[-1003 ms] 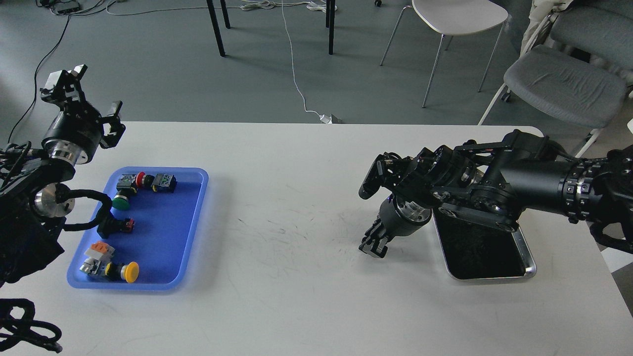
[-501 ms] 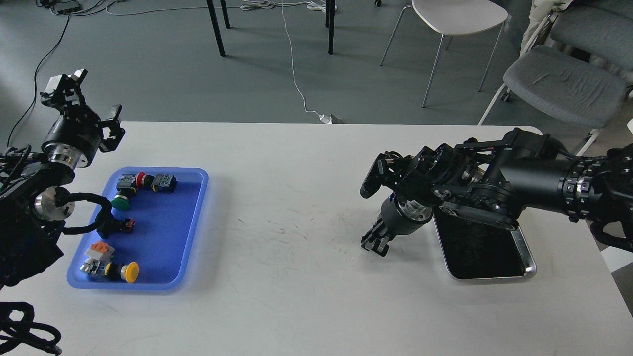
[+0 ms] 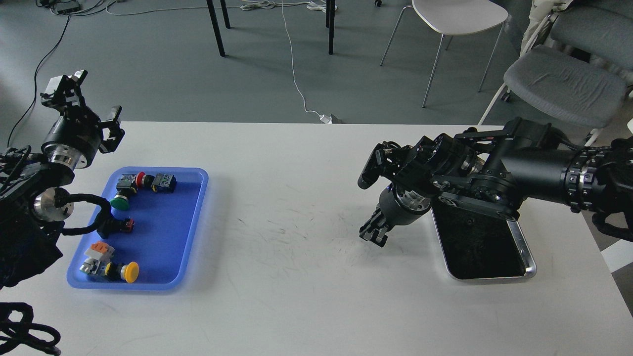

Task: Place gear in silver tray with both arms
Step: 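Lift the black gear and carry it over the silver tray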

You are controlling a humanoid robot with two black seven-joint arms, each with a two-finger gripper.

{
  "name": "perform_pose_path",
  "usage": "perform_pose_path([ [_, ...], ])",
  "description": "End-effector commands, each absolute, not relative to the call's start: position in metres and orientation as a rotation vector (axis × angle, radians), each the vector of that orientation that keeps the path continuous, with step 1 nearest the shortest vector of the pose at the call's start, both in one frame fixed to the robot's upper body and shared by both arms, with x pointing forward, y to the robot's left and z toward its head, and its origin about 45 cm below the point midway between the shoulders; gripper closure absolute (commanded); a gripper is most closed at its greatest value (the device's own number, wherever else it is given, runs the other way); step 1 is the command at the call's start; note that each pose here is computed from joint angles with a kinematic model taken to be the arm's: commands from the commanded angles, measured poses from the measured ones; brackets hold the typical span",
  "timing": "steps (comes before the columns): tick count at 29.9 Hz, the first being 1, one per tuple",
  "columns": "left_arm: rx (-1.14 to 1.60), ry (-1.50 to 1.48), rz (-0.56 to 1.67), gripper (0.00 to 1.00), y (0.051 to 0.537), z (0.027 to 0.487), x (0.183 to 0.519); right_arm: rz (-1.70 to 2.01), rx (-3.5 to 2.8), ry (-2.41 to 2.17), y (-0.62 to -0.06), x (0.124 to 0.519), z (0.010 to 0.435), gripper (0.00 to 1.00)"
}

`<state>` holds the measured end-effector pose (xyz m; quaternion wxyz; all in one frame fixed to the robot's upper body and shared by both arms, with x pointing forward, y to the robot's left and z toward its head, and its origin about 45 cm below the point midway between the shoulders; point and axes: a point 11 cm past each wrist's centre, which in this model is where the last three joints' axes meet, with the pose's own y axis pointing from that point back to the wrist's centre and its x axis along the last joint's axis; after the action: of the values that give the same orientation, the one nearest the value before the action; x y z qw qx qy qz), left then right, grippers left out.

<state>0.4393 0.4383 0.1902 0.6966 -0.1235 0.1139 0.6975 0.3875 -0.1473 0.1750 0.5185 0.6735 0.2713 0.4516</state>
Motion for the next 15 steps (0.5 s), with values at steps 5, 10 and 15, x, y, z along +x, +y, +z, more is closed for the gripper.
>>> perform_pose_path([
  [5,-0.266,0.256,1.550,0.02,0.436,0.188,0.439,1.068,1.572,0.501,-0.202,0.415,0.223,0.99],
  [10,-0.266,0.259,1.546,0.02,0.434,0.187,0.439,1.003,1.555,0.445,-0.252,0.411,0.232,0.99],
  [15,-0.262,0.260,1.543,0.02,0.432,0.186,0.439,0.933,1.552,0.425,-0.294,0.395,0.237,0.99],
])
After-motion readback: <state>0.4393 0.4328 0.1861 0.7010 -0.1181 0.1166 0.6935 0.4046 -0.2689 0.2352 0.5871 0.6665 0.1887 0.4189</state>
